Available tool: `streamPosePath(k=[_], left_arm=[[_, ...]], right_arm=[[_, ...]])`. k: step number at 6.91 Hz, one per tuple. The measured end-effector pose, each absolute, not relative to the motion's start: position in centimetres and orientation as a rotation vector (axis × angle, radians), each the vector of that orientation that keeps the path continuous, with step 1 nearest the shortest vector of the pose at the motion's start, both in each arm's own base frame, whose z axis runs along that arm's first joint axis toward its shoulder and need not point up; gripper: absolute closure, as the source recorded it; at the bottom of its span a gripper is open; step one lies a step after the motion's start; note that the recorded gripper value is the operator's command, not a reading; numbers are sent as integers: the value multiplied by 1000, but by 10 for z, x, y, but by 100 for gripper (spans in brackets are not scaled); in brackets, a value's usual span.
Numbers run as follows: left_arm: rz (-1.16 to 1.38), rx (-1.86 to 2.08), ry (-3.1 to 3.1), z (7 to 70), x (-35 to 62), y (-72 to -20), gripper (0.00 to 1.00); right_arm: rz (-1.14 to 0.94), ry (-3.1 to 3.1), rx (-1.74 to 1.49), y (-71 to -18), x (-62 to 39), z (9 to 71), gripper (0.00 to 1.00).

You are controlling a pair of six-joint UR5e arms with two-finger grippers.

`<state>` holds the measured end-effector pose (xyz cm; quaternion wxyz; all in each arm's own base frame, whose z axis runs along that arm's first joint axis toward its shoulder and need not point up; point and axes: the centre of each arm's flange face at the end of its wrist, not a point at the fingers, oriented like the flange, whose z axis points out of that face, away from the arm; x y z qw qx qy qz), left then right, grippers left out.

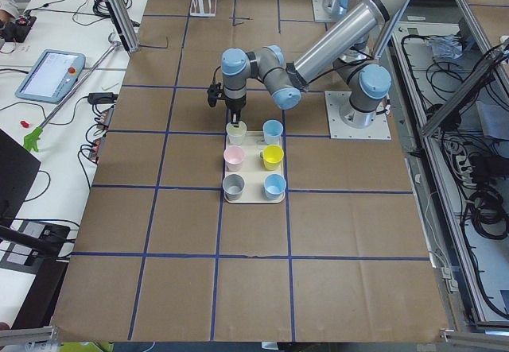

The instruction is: Transfer IKEA cup to right arm and place on rack

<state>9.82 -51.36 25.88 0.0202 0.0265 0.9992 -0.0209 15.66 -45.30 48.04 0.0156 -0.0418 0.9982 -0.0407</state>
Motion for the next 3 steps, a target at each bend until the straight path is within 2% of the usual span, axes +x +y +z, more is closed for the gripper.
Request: streamPosePath(k=[3], left_arm=[[-53,84,3100,346,105,-530,100]], right_arm=[[-124,3104,-130,-453,157,480,0]])
